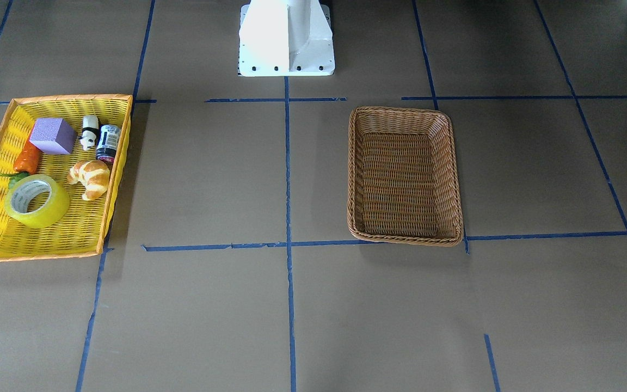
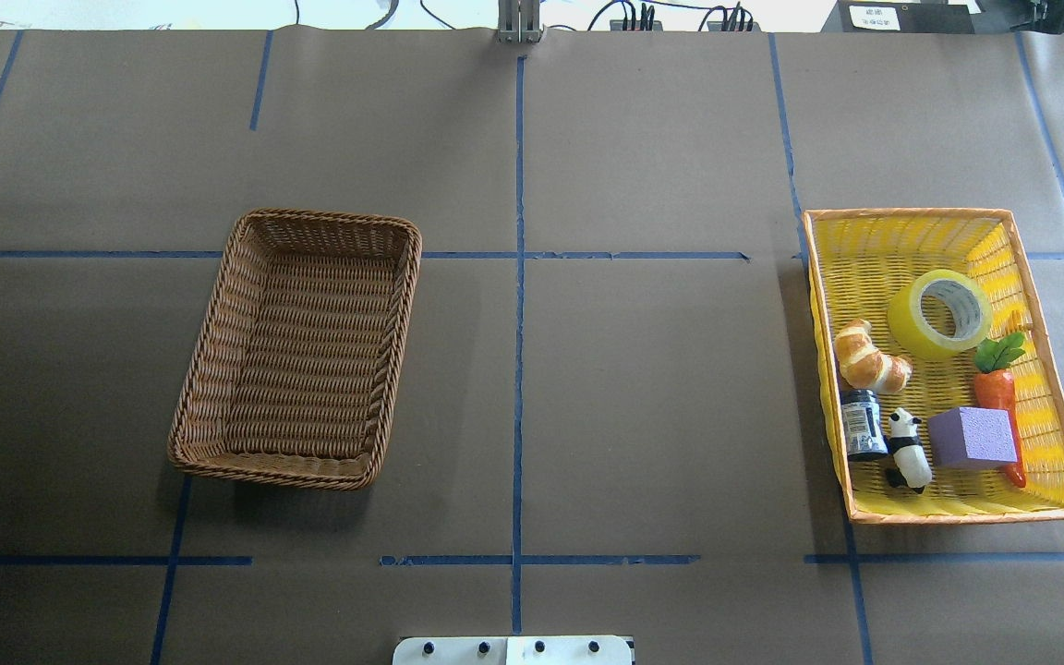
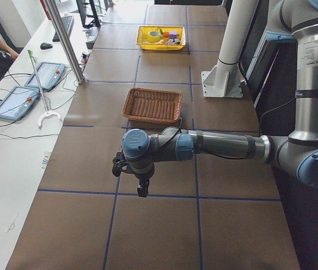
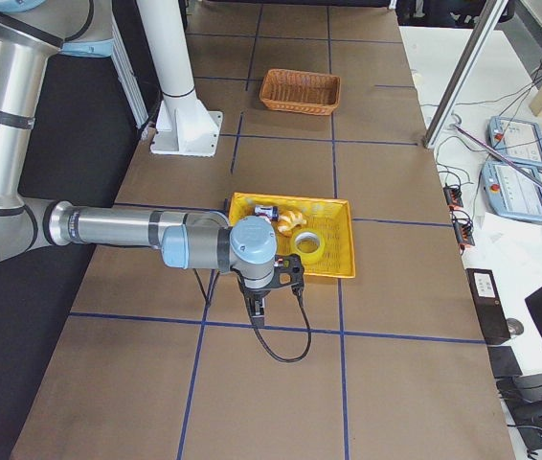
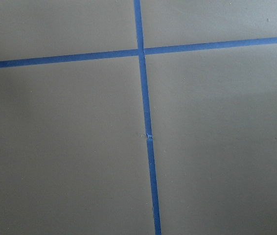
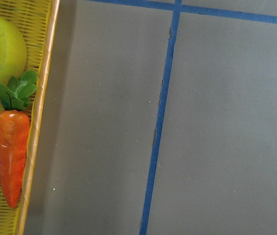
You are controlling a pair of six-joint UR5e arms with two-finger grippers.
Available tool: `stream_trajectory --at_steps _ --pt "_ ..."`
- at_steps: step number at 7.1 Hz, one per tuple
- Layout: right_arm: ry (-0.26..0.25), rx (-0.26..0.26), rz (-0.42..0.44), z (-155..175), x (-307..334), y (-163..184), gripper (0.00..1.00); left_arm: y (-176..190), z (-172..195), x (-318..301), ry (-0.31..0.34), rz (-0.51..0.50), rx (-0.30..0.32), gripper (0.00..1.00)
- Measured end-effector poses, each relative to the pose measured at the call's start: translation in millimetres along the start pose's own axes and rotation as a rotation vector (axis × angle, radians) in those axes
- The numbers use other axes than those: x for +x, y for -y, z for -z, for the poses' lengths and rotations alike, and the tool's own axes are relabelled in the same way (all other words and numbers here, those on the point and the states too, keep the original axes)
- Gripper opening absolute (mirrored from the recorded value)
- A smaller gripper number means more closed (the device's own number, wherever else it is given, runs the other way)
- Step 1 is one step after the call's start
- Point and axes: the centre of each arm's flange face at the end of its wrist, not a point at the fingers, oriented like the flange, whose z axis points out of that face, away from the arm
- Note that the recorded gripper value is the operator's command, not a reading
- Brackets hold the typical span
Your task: Move tape to another basket
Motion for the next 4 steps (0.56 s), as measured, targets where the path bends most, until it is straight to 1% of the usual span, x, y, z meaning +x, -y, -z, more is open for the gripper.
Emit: stream_trajectory --at_steps 2,4 --pt "0.002 0.012 0.016 -1.2 0.9 1.4 1.00 0.2 -1.0 2.5 -0.036 0.003 0.003 1.00" --pt "0.004 0.017 0.019 -1.4 0.7 3.2 1.00 -0.1 -1.7 2.9 -0.049 0.005 0.005 1.00"
